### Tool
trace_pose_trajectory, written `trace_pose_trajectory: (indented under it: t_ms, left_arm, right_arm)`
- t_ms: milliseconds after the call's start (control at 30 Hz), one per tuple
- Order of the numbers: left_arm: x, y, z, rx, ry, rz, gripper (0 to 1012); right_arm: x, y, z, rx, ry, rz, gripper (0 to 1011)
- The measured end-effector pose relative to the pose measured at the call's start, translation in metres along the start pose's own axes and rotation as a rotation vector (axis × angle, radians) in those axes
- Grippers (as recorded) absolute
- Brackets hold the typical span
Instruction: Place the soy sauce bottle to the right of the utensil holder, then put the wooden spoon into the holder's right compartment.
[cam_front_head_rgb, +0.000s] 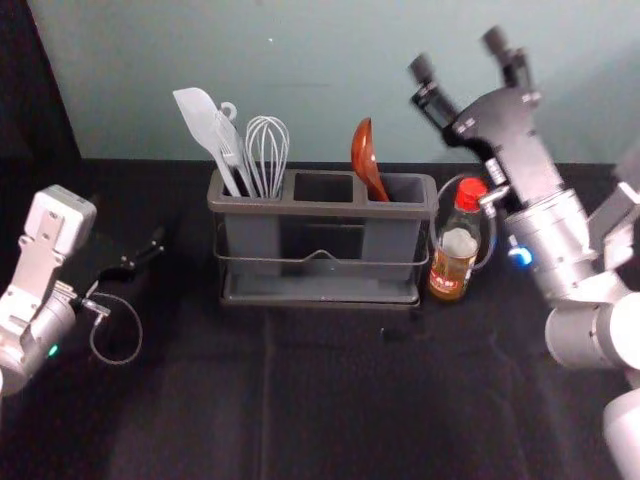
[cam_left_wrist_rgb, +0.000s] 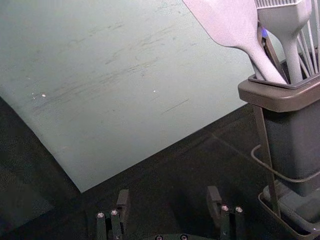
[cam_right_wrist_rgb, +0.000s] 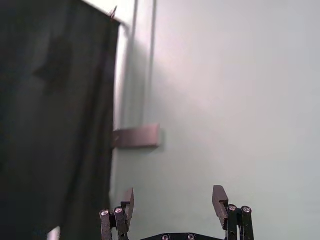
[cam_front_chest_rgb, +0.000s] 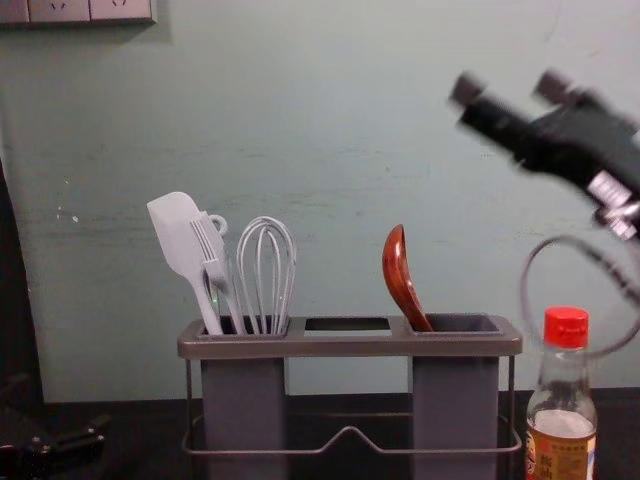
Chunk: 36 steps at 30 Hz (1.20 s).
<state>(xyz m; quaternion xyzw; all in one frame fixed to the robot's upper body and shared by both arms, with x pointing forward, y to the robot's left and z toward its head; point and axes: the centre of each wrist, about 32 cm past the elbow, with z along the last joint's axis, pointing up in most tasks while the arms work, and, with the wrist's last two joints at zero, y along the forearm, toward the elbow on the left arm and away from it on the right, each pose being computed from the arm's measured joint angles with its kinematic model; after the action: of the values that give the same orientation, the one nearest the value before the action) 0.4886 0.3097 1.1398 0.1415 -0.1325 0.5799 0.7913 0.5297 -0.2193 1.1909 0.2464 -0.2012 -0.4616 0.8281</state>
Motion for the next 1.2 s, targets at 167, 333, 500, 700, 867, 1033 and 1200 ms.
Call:
trace_pose_trajectory:
  t_ms: [167, 333, 500, 700, 867, 1033, 1200]
  left_arm:
    - [0.0, 0.0, 0.0, 0.0, 0.0, 0.0, 1000]
    - [0.0, 0.0, 0.0, 0.0, 0.0, 0.0, 1000]
    - [0.0, 0.0, 0.0, 0.0, 0.0, 0.0, 1000]
    - [0.0, 0.0, 0.0, 0.0, 0.0, 0.0, 1000]
    - [0.0, 0.0, 0.0, 0.0, 0.0, 0.0, 1000]
    - [0.0, 0.0, 0.0, 0.0, 0.0, 0.0, 1000]
    - [0.0, 0.0, 0.0, 0.0, 0.0, 0.0, 1000]
  right_arm:
    - [0.022, -0.005, 0.011, 0.047, -0.035, -0.092, 1002]
    - [0.047, -0.018, 0.022, 0.004, -0.077, -0.184, 1003]
    - [0.064, -0.029, 0.029, -0.132, -0.138, -0.233, 1003]
    - [0.075, -0.042, 0.026, -0.298, -0.16, -0.28, 1003]
    - [0.079, -0.049, 0.019, -0.418, -0.165, -0.287, 1003]
    - [0.079, -0.053, 0.012, -0.568, -0.181, -0.259, 1003]
    - [0.076, -0.055, 0.005, -0.666, -0.192, -0.223, 1003]
